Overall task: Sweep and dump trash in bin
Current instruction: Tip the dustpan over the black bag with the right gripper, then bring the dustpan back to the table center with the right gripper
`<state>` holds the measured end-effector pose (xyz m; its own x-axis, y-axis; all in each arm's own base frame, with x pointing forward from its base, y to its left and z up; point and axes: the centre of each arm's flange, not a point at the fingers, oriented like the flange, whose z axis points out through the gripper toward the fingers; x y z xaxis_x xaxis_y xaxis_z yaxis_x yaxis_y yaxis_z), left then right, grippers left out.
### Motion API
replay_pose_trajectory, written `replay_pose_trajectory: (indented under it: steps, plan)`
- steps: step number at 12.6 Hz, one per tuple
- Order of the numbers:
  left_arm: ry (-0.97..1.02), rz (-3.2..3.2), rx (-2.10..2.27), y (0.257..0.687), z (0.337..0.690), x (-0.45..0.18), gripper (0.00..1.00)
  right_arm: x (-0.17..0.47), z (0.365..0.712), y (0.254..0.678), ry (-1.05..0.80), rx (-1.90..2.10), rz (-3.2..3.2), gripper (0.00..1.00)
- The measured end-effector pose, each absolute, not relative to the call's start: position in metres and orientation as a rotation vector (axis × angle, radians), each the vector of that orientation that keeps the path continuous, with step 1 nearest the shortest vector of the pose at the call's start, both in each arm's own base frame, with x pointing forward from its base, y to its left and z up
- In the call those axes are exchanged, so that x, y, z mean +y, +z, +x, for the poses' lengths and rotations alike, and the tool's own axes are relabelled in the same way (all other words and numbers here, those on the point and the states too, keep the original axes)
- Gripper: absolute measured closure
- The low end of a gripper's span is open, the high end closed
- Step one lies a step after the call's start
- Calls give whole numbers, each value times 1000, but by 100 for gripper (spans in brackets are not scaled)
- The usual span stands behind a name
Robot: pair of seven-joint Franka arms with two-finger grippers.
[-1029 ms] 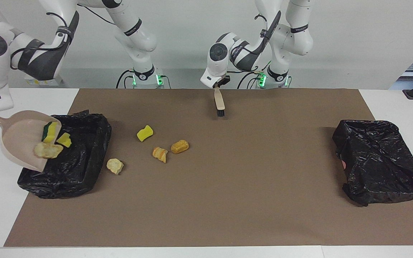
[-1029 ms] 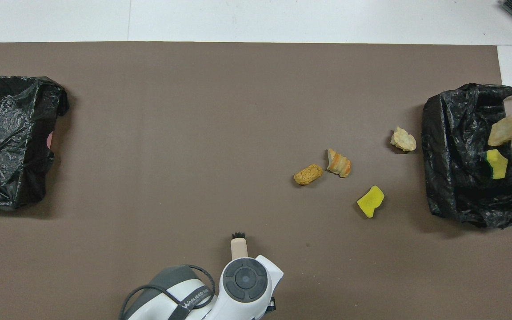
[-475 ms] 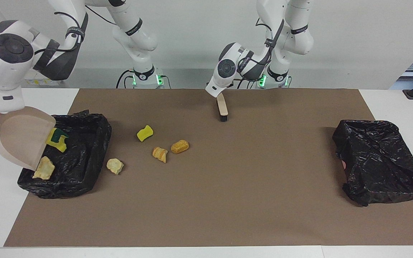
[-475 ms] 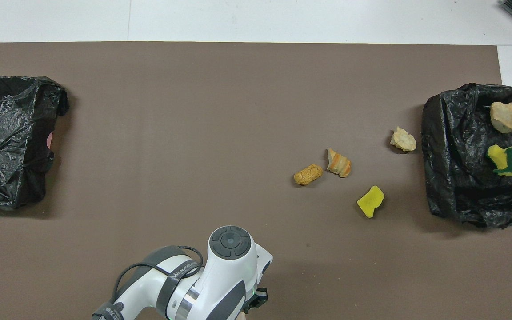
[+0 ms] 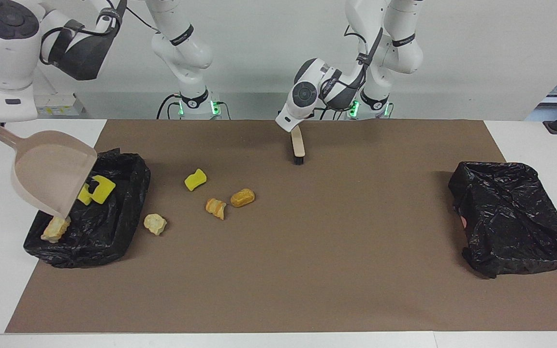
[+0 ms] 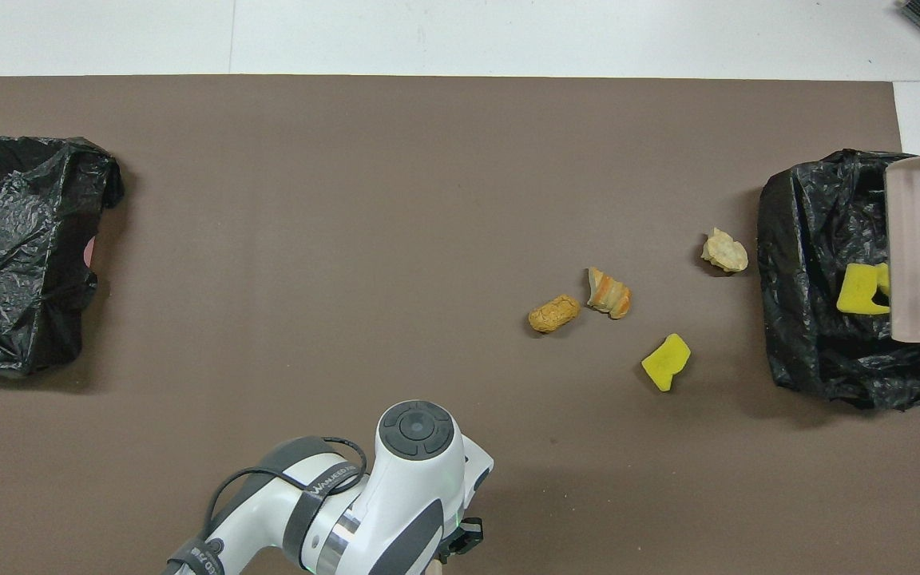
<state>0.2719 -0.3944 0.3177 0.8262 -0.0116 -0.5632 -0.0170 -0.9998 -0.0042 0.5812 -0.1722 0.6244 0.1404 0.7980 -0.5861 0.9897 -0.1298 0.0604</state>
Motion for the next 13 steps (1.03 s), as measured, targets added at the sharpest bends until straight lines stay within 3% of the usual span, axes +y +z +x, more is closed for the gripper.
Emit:
replay_pose_trajectory:
  steps: [4,11,13]
  plan:
    - [929,-2990,63,318,273,-393,74,-149,572,599,-421,1784,2177,67]
    - [891,-3002,84,326,286,-388,64,-81,561,585,-203,1293,2655,67]
    - [792,-3011,108,342,310,-380,45,-64,562,583,-154,1136,2767,67]
